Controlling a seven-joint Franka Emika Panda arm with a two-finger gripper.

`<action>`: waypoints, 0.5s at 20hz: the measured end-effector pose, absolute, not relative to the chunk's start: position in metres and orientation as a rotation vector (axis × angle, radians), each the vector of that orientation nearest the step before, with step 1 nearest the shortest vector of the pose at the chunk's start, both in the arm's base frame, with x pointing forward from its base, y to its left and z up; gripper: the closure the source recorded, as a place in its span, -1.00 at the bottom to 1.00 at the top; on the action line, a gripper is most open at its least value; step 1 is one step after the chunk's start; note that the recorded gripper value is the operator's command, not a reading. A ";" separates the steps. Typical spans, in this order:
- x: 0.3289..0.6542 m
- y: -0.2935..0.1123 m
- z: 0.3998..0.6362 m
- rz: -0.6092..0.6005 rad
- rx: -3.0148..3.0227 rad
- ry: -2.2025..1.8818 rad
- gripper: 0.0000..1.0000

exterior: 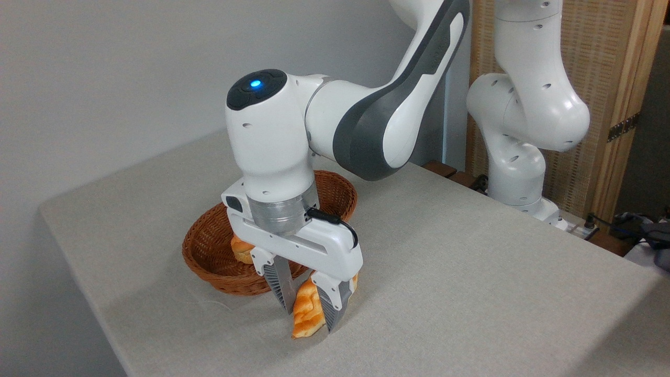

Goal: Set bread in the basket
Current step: 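Close the gripper on the braided bread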

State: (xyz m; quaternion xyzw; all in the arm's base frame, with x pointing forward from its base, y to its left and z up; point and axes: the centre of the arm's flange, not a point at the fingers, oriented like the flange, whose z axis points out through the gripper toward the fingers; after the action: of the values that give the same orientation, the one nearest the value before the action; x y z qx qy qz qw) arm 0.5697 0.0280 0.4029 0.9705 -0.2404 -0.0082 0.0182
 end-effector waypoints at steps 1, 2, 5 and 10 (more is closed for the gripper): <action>0.570 0.028 0.403 -0.025 3.014 -0.747 0.50; 0.570 0.028 0.403 -0.025 3.014 -0.747 0.56; 0.570 0.028 0.403 -0.025 3.014 -0.747 0.57; 0.570 0.028 0.403 -0.025 3.014 -0.746 0.55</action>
State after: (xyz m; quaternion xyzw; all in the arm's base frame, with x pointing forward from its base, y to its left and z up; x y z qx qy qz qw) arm 0.5697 0.0282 0.4030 0.9705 -0.2403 -0.0081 0.0182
